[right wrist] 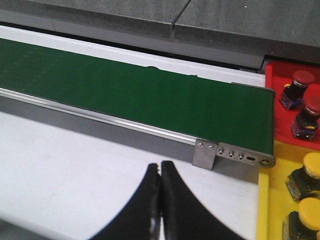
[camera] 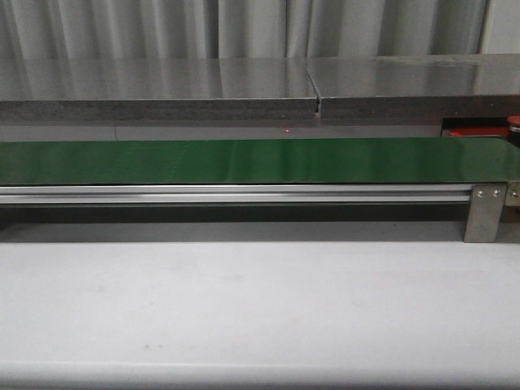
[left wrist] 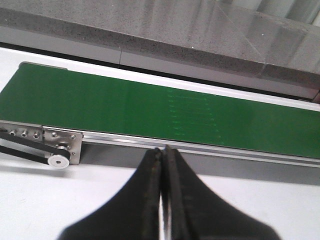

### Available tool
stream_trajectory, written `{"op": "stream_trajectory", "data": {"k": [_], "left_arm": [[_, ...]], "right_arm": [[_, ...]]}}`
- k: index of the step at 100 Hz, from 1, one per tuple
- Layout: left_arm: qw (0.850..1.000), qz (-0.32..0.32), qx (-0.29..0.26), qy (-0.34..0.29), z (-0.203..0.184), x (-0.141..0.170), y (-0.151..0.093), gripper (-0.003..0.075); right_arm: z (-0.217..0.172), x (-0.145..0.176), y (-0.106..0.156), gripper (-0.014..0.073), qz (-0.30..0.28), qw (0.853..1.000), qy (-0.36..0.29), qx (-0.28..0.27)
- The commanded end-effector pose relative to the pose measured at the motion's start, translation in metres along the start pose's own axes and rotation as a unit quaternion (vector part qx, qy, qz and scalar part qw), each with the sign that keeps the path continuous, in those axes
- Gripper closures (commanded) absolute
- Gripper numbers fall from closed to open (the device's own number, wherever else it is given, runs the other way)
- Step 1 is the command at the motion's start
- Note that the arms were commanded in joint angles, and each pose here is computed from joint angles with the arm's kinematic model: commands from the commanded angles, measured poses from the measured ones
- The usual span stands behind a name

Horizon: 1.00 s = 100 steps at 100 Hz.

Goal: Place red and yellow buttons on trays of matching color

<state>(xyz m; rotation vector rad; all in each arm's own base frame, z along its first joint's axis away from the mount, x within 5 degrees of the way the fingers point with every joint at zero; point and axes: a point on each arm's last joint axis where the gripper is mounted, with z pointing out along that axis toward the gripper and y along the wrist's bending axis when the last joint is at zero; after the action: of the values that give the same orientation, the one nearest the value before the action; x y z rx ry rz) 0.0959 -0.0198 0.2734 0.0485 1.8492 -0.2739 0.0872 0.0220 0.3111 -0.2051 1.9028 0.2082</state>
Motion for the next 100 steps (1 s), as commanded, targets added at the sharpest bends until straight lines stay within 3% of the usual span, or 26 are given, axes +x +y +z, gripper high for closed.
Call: {"op": "stream_trajectory", "data": {"k": [1,50,78,100], "left_arm": [[0.999,-0.007,-0.006,-0.043,-0.002,-0.014,0.000,0.0739],[0.999,-0.007,-0.006,-0.043,-0.002,-0.014,0.000,0.0739],[0.999,-0.007,-0.006,-0.043,-0.002,-0.014,0.000,0.0739],[0.999,-0.007,-0.006,-0.043,-0.002,-0.014,0.000,0.0739]], "right_arm": [[-0.003,-0.012,-0.001,0.0662,0.006,0.999,-0.039,0.008],[-0.009,-0.006,-0.003,0.0662,0.002,0.997,-0.065,0.031],[-0.025,0.023,-0.007,0.0662,0.002,0.991,-0.117,0.059],[-0.021,0.062,-0.008,0.0662,0.004,0.986,-0.154,0.063]]}}
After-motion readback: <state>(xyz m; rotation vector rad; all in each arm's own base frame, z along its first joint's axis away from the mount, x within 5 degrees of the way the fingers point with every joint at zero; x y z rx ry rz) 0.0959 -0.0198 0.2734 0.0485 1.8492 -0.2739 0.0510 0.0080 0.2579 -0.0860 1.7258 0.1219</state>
